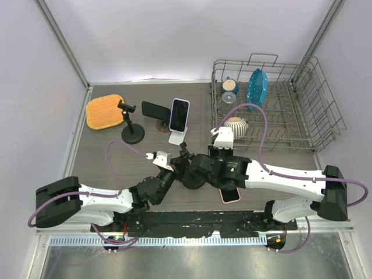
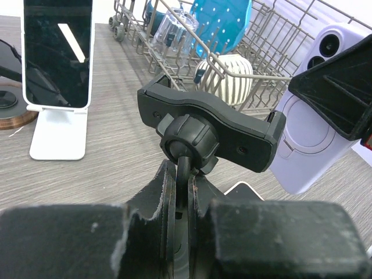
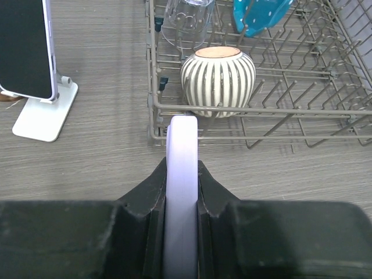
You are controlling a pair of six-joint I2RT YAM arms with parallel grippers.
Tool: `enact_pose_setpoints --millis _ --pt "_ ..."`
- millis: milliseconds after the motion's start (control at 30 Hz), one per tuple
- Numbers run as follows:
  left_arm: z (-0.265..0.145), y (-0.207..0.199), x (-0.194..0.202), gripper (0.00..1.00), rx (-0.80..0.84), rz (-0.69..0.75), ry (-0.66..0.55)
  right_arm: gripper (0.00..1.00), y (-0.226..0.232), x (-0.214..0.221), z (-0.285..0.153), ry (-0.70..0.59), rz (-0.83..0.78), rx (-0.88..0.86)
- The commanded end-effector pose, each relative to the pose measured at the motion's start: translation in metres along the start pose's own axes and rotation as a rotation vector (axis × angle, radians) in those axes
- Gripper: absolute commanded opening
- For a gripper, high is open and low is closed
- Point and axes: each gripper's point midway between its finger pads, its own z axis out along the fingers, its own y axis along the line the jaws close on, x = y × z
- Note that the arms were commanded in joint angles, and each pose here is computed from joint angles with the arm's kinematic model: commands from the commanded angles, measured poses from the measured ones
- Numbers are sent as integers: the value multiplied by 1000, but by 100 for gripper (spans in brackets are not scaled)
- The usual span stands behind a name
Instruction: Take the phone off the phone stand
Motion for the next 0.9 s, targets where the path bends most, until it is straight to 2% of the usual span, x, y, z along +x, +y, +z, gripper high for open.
enact_pose_setpoints --millis 0,100,133,267,433,667,867 --pt "-3 18 12 0 -75 49 30 1 -7 -35 -4 -97 144 3" --pt "-1 19 9 0 -81 103 28 1 -3 -31 -7 -79 133 -74" --pt "0 19 9 0 -83 119 31 1 3 -34 -10 -77 195 -137" --pt "12 25 2 0 -92 184 38 1 1 -44 -18 -99 262 -236" --pt "30 38 2 0 -111 278 72 1 -14 -46 -22 -117 299 -258" --pt "61 74 -1 0 -203 310 81 1 -26 -46 -25 -130 335 -278" --pt "68 91 0 0 -252 348 87 1 -24 -43 -24 -126 323 -285"
